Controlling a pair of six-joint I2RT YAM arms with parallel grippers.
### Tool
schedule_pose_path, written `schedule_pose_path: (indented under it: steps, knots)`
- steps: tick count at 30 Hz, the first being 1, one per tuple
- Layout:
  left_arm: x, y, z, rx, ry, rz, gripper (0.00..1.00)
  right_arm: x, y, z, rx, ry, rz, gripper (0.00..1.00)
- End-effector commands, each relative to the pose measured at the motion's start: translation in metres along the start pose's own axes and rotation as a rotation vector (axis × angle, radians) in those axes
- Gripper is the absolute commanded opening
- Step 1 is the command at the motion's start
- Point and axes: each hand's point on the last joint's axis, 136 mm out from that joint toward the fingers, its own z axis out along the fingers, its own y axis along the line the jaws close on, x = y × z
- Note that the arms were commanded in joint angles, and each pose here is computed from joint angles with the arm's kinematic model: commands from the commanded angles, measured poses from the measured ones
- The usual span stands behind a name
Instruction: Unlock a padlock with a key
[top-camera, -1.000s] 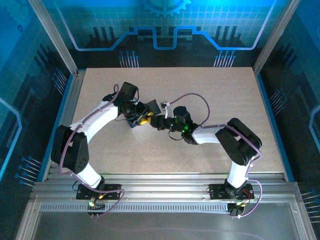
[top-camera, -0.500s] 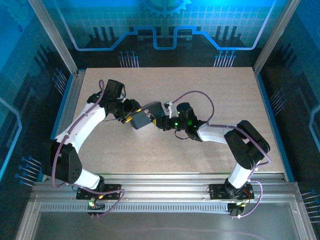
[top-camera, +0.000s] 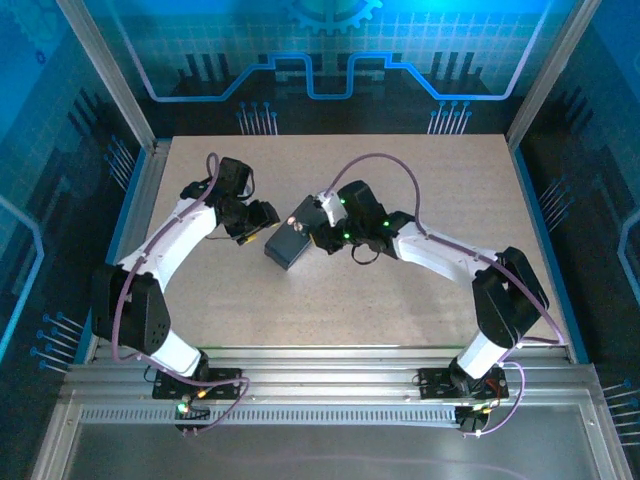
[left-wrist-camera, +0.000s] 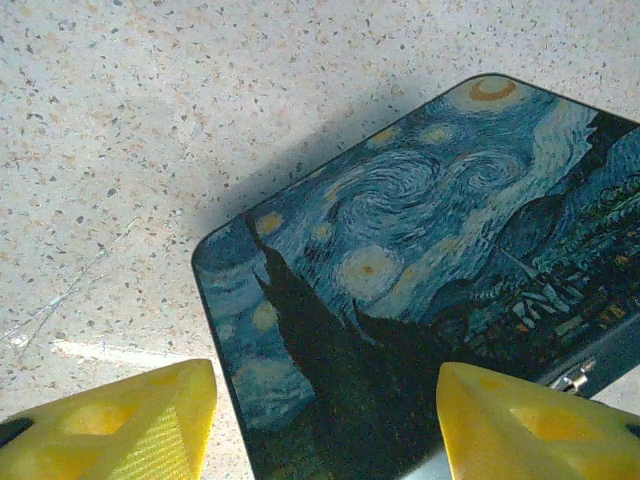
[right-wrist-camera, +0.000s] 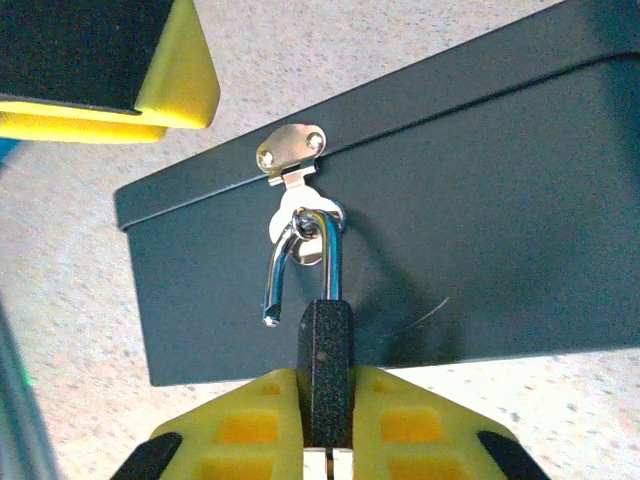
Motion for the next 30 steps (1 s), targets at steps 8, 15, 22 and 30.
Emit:
schedule_pose_path:
  steps: [8, 15, 22, 30]
  knots:
    - [0.01, -0.012, 0.005, 0.059, 0.065, 0.046, 0.59, -0.004, 0.002, -0.021, 0.093, 0.121, -0.179, 0.13]
    - [0.007, -0.024, 0.007, 0.094, 0.063, 0.05, 0.59, 0.009, -0.011, -0.019, 0.175, 0.235, -0.217, 0.13]
    - [-0.004, -0.039, 0.013, 0.117, 0.057, 0.052, 0.58, 0.017, -0.019, -0.012, 0.238, 0.28, -0.282, 0.16]
    - [-0.013, -0.046, 0.02, 0.123, 0.053, 0.052, 0.58, 0.024, -0.027, -0.007, 0.337, 0.355, -0.474, 0.23]
